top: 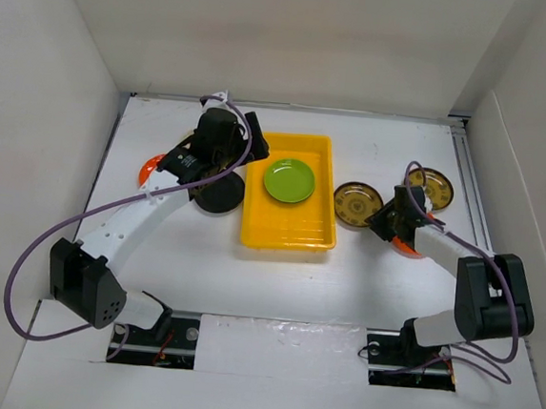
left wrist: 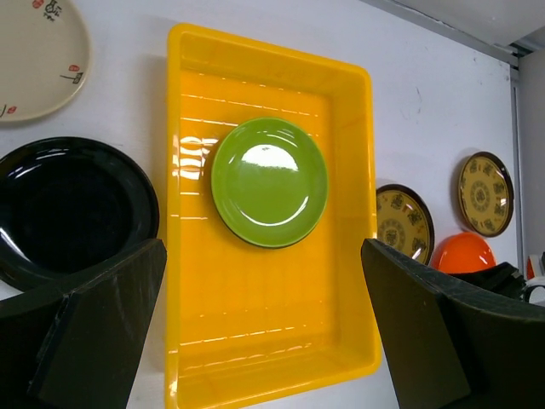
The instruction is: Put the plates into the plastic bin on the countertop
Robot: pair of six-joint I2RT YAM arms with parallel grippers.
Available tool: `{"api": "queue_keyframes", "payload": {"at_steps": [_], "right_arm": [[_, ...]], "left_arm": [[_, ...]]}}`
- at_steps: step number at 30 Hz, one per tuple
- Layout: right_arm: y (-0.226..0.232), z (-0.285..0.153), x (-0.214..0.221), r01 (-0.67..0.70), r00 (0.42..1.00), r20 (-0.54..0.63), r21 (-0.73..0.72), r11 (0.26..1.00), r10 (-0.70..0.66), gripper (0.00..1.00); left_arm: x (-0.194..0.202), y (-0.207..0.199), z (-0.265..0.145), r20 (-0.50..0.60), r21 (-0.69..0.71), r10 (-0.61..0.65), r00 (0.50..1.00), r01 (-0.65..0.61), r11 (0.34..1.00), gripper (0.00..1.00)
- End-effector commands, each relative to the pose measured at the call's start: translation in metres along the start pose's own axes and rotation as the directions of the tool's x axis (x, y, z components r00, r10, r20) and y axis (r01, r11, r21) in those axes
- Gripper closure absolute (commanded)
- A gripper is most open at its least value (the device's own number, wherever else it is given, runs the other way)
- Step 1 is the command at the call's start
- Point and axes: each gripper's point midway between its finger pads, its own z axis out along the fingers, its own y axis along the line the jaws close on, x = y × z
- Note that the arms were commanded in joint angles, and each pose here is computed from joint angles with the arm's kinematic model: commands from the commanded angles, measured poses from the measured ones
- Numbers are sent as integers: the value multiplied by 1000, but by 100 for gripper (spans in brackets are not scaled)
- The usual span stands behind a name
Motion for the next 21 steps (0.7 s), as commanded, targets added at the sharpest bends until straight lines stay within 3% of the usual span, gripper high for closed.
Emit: {"api": "queue_keyframes", "payload": {"at_steps": [1,5,7,12,17,21], "right_arm": [[13,1,-9,11,1000,16,2,1000,-11,65],[21,4,-12,22,1000,2,4,1000,-22,63],[20,12,-14,52,998,-19,11,999,-51,50],[31,28,-27,83,995,-64,15,996,-82,49],[36,30,-32,83,995,-50,15,996,-82,69],[31,34,-38,78,996,-54,37,996,-76,91]], "left_arm": [[-31,-2,-21,77,15,-18,997,17,1000,0],[-34,3,-22,87,4,-33,996,32,999,0],[-34,3,-22,87,4,-33,996,32,999,0],[-32,1,-17,70,2,-29,997,29,1000,0],[-31,3,-14,68,-11,-28,997,28,1000,0],[-28,7,-12,67,-25,-26,997,27,999,0]]}}
